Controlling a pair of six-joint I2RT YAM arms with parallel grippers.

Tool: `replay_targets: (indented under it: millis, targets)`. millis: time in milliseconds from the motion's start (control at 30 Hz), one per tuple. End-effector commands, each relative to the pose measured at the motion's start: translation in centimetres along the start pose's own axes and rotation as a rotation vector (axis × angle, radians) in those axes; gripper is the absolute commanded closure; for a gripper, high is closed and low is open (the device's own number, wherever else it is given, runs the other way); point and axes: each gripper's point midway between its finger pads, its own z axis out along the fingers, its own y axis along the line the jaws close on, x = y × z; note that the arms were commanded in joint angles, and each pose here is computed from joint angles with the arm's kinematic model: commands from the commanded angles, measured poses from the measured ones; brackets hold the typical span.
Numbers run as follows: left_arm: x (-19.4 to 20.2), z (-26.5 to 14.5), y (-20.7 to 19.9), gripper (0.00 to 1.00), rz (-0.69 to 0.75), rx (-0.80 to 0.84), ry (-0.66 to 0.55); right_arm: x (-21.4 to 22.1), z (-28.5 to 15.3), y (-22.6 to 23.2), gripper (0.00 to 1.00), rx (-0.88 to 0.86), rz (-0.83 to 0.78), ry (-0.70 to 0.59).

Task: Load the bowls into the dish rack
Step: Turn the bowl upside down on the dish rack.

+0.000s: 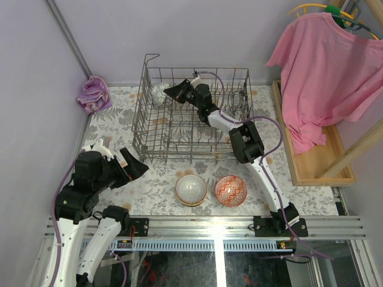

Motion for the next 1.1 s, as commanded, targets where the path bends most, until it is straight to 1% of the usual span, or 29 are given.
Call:
replay_targets:
  millis: [0,300,433,500,700,767,867,1000,1067]
  targets:
    - [1.1,-0.2,-0.9,0.00,0.003,0.060,0.049,-2.6,-0.3,4.3,0.78,-0.044,-0.071,-0.033]
    - [1.1,0.0,-0.8,0.00,0.003,0.059,0.054,-3.0,-0.6,3.5,0.76,0.005,-0.086,-0.030]
    - [1.1,0.1,-0.8,0.00,0.004,0.060,0.054,-3.2,-0.7,3.2,0.70,0.039,-0.099,-0.029]
    - [1.1,0.1,-0.8,0.00,0.003,0.058,0.054,-3.3,-0.9,3.0,0.64,0.051,-0.106,-0.030]
    - [1.2,0.1,-0.7,0.00,0.002,0.058,0.055,-4.0,-1.0,3.2,0.62,0.071,-0.125,-0.035]
    - [1.3,0.1,-0.7,0.00,0.002,0.058,0.054,-4.5,-1.1,3.5,0.57,0.073,-0.135,-0.039]
    - [1.3,0.0,-0.7,0.00,0.002,0.057,0.053,-5.2,-1.4,4.2,0.46,0.077,-0.157,-0.043]
    - [1.3,0.0,-0.7,0.00,0.002,0.058,0.054,-6.0,-1.6,5.7,0.43,0.075,-0.207,-0.038]
    - [1.3,-0.1,-0.7,0.00,0.002,0.059,0.053,-6.3,-1.7,6.6,0.40,0.068,-0.233,-0.037]
